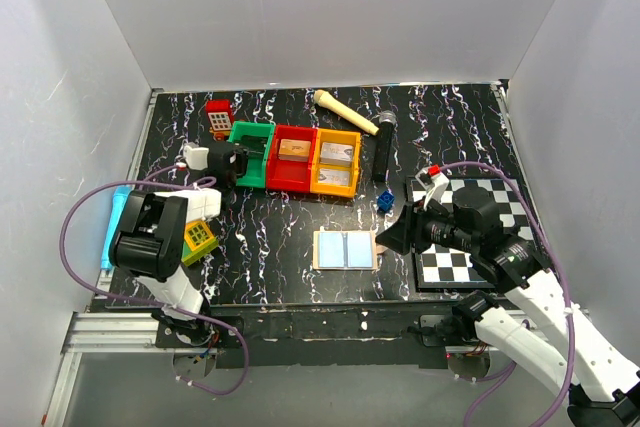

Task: Take the credit cards out of the card holder
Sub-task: Place the credit card in the storage box.

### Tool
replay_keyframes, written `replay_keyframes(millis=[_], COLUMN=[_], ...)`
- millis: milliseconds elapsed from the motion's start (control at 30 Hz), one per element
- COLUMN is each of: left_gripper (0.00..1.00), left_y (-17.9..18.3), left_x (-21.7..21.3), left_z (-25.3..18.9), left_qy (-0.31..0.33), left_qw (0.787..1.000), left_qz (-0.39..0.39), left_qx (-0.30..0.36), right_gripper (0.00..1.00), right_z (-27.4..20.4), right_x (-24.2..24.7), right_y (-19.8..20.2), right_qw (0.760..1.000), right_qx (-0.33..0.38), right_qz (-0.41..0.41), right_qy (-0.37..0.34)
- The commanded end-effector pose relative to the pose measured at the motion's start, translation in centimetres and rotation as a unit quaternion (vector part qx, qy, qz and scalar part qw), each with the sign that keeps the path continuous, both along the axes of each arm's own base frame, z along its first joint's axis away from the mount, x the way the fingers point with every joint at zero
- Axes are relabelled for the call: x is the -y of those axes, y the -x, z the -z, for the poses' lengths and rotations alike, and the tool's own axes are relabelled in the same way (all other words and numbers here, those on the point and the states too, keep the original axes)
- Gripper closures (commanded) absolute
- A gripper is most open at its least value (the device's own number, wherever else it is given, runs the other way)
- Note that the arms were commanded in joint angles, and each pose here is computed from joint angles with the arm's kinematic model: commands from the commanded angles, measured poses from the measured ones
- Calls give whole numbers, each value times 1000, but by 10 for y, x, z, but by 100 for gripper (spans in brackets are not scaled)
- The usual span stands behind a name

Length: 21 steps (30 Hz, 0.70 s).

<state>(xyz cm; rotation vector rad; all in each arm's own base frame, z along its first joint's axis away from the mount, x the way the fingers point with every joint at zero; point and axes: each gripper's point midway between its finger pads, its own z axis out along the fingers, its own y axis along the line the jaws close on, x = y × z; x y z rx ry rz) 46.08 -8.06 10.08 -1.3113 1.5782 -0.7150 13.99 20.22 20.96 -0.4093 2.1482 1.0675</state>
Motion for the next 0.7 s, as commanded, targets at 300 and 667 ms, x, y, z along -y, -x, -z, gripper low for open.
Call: replay_keyframes(millis=[300, 667], left_gripper=[100, 100], left_y=[-25, -38], left_x=[-1, 2], left_z=[1, 18], left_qy=[-5, -8], left_qw=[1000, 1000], left_qz=[-9, -7], left_qx=[8, -7], right_gripper=[43, 43], right_z=[-1, 4], right_x=[-7, -6], right_y=[1, -1], right_qw=[1000, 1000], right_qx=[-1, -1], right_qz=[-7, -3], right_qy=[-21, -12])
